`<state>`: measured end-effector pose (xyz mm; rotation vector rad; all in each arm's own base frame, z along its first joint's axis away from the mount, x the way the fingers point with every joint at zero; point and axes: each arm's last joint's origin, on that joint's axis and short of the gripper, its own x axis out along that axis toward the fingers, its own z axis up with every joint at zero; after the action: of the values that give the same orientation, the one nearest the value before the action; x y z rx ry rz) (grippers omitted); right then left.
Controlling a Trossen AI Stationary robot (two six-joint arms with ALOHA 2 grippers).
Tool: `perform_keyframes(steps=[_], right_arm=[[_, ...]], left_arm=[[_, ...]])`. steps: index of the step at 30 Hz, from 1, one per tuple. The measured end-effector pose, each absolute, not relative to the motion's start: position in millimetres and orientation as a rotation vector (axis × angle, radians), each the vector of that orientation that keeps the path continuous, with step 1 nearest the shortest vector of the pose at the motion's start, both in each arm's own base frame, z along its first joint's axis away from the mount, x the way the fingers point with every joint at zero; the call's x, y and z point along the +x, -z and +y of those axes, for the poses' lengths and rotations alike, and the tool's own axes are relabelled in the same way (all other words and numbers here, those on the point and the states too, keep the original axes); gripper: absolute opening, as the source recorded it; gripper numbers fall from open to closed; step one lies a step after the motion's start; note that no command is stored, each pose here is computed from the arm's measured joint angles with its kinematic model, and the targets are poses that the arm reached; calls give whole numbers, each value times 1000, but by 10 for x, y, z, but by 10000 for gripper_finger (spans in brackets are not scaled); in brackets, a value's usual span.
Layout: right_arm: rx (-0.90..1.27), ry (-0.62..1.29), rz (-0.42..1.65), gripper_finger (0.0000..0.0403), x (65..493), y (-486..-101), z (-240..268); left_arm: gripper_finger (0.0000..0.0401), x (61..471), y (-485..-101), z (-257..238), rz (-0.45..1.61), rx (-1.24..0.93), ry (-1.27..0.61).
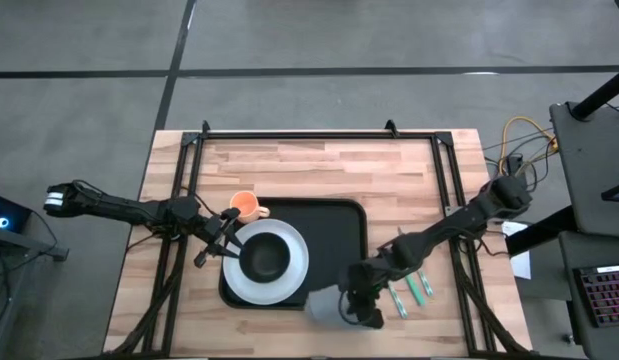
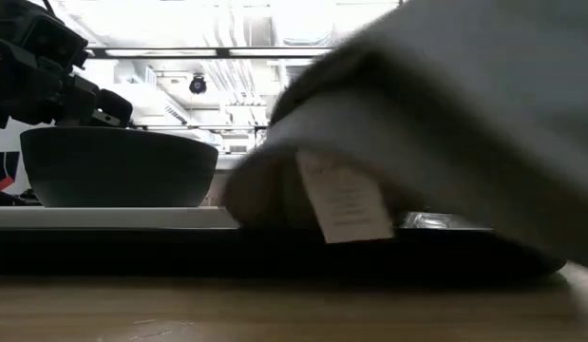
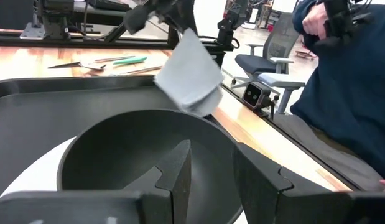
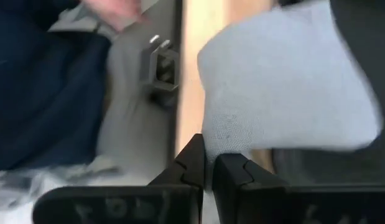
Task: Set up tray
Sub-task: Put the napkin on the serving tray to the right of the plate
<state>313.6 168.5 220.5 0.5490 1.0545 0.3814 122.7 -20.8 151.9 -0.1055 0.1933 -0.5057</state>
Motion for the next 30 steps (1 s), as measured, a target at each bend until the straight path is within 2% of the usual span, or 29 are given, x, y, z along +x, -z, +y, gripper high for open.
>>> perform_keyframes(steps=[7, 16, 30], right_arm=[[516, -267, 1017, 9, 3083, -2041, 1579], [440, -112, 823, 9, 3221, -2140, 1362], [378, 135, 857, 9, 3114, -1801, 1059]], left_arm=[[99, 1226, -1516, -208, 195, -106, 506], [99, 1225, -1510, -207, 202, -107, 505], [99, 1222, -1492, -207, 221, -111, 504]])
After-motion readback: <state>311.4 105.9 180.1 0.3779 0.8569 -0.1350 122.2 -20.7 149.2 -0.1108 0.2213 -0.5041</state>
